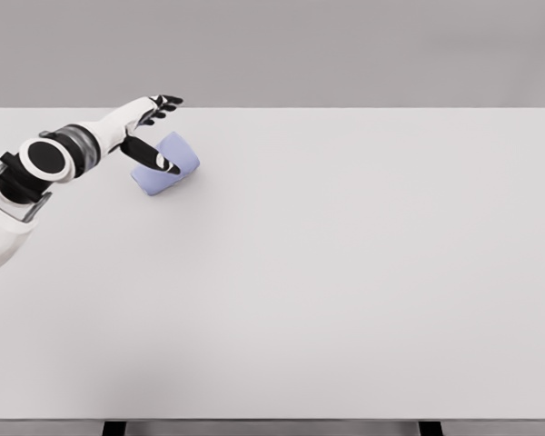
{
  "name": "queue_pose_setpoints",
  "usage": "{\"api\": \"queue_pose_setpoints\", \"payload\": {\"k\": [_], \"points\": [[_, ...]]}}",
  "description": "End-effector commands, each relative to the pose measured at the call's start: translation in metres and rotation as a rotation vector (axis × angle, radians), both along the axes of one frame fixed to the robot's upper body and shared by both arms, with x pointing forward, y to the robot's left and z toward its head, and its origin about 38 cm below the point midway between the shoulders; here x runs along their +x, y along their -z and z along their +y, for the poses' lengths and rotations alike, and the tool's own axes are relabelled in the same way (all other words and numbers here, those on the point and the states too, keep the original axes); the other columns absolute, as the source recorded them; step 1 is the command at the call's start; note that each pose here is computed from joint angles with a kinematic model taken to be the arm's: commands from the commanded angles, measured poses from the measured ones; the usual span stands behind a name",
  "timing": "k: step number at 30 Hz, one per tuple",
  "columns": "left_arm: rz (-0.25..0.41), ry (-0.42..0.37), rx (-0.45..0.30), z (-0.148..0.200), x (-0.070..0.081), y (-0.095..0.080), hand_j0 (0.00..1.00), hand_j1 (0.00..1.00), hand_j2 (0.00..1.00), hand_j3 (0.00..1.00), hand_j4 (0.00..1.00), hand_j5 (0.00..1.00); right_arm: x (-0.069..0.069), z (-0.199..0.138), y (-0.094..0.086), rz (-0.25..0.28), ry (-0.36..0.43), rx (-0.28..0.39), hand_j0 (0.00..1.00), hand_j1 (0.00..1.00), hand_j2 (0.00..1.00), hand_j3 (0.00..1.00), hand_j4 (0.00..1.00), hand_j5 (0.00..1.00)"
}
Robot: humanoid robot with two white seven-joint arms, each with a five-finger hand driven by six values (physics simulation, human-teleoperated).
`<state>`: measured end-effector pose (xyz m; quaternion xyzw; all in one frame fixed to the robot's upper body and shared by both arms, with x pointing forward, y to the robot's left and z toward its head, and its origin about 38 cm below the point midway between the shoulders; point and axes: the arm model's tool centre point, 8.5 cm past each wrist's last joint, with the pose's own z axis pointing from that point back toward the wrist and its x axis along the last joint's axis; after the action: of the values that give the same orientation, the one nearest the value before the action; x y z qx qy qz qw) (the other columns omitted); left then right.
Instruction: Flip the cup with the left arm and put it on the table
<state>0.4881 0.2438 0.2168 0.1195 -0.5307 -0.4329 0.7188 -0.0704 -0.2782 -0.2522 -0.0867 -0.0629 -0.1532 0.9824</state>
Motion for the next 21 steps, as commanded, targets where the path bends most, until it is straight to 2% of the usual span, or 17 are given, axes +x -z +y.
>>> {"api": "queue_pose_setpoints", "payload": {"k": [1,4,13,21], "points": [[0.006,-0.007,0.000,-0.002,0.003,0.005,1.00,1.00,1.00,1.00,1.00,1.00,0.000,0.000,0.000,0.000,0.001,0.000,1.00,1.00,1.00,1.00,1.00,1.00],[0.023,-0.008,0.013,-0.007,0.007,0.012,1.00,1.00,1.00,1.00,1.00,1.00,0.000,0.000,0.000,0.000,0.001,0.000,1.00,1.00,1.00,1.00,1.00,1.00],[0.031,0.006,0.034,-0.020,0.016,0.012,1.00,1.00,1.00,1.00,1.00,1.00,0.000,0.000,0.000,0.000,0.001,0.000,1.00,1.00,1.00,1.00,1.00,1.00],[0.040,0.002,0.046,-0.018,0.018,0.015,1.00,1.00,1.00,1.00,1.00,1.00,0.000,0.000,0.000,0.000,0.001,0.000,1.00,1.00,1.00,1.00,1.00,1.00]]}}
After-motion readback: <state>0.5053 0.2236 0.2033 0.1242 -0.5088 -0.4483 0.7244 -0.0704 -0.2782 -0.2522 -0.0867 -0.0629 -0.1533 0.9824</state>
